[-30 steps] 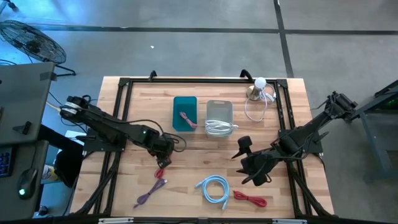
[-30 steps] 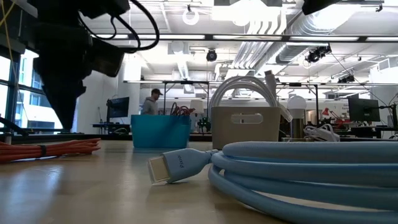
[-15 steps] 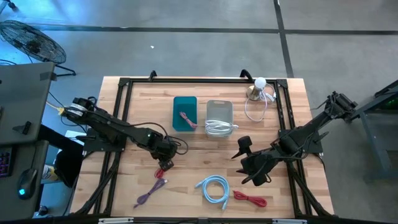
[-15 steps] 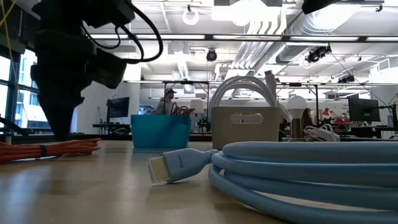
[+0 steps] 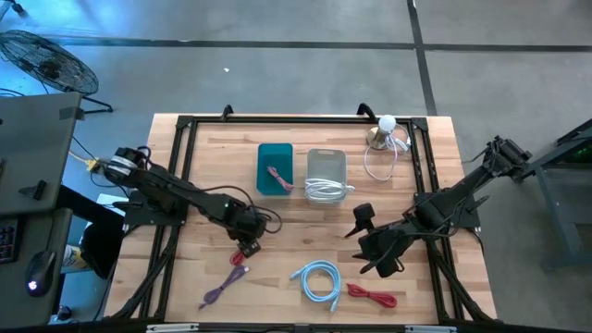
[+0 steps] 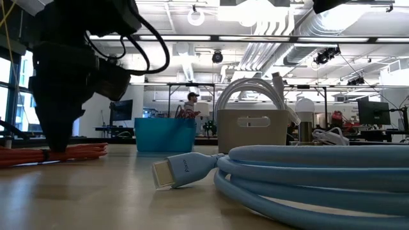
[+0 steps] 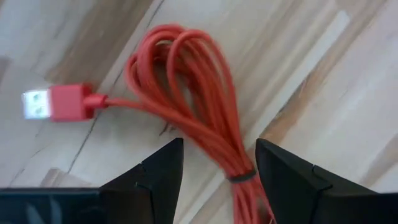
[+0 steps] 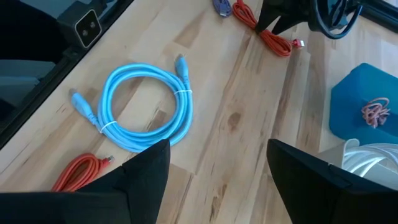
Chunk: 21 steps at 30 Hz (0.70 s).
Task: Pick & Place USB Port
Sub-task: Put the top red charger cable into the blue bin
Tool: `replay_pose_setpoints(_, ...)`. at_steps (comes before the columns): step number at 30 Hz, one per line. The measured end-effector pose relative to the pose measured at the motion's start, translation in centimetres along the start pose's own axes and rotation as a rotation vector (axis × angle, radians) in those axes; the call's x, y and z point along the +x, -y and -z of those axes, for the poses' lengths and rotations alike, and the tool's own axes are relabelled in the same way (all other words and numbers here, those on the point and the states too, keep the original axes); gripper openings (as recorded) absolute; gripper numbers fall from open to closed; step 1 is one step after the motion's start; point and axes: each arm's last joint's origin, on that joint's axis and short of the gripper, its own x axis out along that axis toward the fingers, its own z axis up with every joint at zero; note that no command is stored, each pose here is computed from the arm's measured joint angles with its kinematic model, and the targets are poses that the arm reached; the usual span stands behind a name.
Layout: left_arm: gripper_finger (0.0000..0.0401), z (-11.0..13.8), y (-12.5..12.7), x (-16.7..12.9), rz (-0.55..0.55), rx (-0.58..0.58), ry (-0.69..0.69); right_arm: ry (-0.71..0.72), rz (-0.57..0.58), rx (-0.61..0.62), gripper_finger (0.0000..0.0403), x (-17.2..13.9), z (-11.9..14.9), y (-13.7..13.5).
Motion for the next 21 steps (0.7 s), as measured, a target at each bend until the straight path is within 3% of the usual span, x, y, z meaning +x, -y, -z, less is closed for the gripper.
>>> replay_pose_setpoints(9, 0.0184, -0.1, -0.2, 1.8, -0.054, 0.034, -0.057, 0.0, -0.014, 0.0, 0.0261, 0.0, 0.0, 0.0)
replay_pose_setpoints(12, 0.0135, 0.0, -0.4, 1.9, -0.077, 0.069, -0.058, 0.0, -0.014, 0.0, 0.0261, 0.0, 0.0, 0.0)
replay_pose_setpoints(16, 0.0027, 0.0, -0.5, 1.8, -0.094, 0.125, -0.047, 0.0, -0.013, 0.001, 0.0261, 0.0, 0.0, 0.0)
replay_pose_setpoints(21, 0.0023, -0.1, -0.5, 1.8, -0.103, 0.171, -0.035, 0.001, -0.007, 0.001, 0.0261, 0.0, 0.0, 0.0)
